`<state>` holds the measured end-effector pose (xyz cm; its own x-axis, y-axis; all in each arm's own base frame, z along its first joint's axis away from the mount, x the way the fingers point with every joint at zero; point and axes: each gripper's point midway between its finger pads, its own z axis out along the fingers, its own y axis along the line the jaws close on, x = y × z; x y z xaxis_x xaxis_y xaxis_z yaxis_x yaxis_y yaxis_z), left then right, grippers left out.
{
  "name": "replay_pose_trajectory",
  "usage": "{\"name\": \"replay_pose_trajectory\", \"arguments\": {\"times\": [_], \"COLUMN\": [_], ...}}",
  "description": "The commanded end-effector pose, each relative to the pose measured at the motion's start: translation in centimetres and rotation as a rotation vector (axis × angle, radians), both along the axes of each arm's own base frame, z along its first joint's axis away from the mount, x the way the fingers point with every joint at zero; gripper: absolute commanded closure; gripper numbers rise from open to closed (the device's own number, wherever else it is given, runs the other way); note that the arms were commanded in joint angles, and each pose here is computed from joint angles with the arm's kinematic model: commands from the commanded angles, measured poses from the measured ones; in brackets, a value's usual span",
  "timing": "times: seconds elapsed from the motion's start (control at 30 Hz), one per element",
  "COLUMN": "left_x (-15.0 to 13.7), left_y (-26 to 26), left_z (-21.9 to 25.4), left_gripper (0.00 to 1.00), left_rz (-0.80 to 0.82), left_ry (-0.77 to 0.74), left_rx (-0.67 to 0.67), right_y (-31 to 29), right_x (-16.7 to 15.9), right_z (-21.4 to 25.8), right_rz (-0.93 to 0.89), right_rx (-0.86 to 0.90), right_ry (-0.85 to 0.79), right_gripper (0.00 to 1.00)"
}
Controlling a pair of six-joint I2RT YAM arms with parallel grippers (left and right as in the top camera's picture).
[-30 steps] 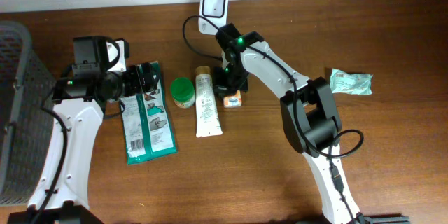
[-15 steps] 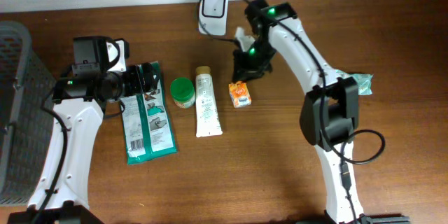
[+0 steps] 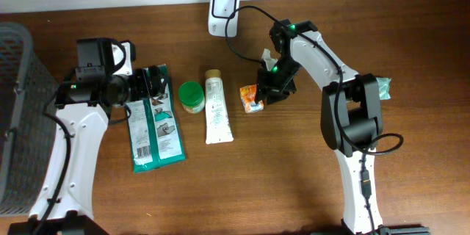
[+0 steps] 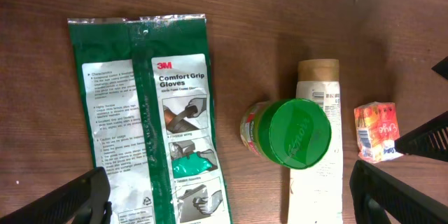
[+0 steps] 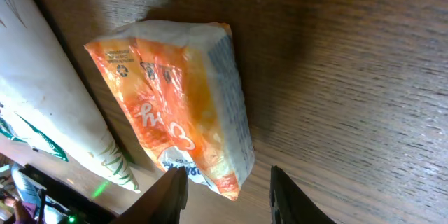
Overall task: Scan the item barcode
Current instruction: 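Reach the right gripper to the orange snack pack and grasp it, then lift the orange pack and hold it up to the scanner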
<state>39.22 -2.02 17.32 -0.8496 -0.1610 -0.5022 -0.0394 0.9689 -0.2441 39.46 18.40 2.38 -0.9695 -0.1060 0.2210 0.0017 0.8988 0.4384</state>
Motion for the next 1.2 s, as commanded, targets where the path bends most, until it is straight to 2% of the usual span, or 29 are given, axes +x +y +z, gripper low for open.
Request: {"name": "replay_pose_trajectory", "arguments": {"times": [0.0, 0.33, 0.47, 0.57, 0.67, 0.8, 0.87, 1.1, 1.17], "left_x": [0.2, 0.2, 0.2, 0.2, 0.2, 0.2, 0.2, 0.2, 0.2], "left_y": [-0.1, -0.1, -0.1, -0.1, -0.1, -0.1, -0.1, -0.1, -0.1], "left_z": [0.5, 0.5, 0.5, 0.5, 0.5, 0.5, 0.5, 0.5, 0.5], "left_gripper": [0.01, 0.01, 0.0, 0.01, 0.01, 0.01, 0.0, 0.01, 0.01], "left_rz": [-0.015, -0.016, -0.015, -0.015, -0.015, -0.016, -0.015, -0.015, -0.016], "left_ry": [-0.016, -0.017, -0.016, -0.016, -0.016, -0.017, -0.016, -0.016, -0.017], "left_rx": [0.006, 0.006, 0.006, 0.006, 0.006, 0.006, 0.006, 0.006, 0.006], "right_y": [0.7, 1.2, 0.3, 0.0, 1.2, 4.5, 4.5, 0.5, -1.0], "right_x": [-0.5, -0.7, -0.4, -0.4, -0.4, -0.3, 0.0, 1.0, 1.1], "right_z": [0.5, -2.0, -2.5, -2.0, 0.7, 8.8, 11.8, 17.8, 18.5], "right_rz": [0.008, -0.031, -0.038, -0.031, 0.045, 0.156, 0.155, 0.037, 0.005], "right_rx": [0.011, -0.067, -0.141, -0.116, 0.035, 0.455, 0.591, 0.873, 0.907], "right_ry": [0.003, -0.009, -0.026, -0.021, -0.048, -0.158, -0.203, -0.277, -0.296], "right_gripper": [0.72, 0.76, 0.96, 0.96, 0.96, 0.96, 0.96, 0.96, 0.96]}}
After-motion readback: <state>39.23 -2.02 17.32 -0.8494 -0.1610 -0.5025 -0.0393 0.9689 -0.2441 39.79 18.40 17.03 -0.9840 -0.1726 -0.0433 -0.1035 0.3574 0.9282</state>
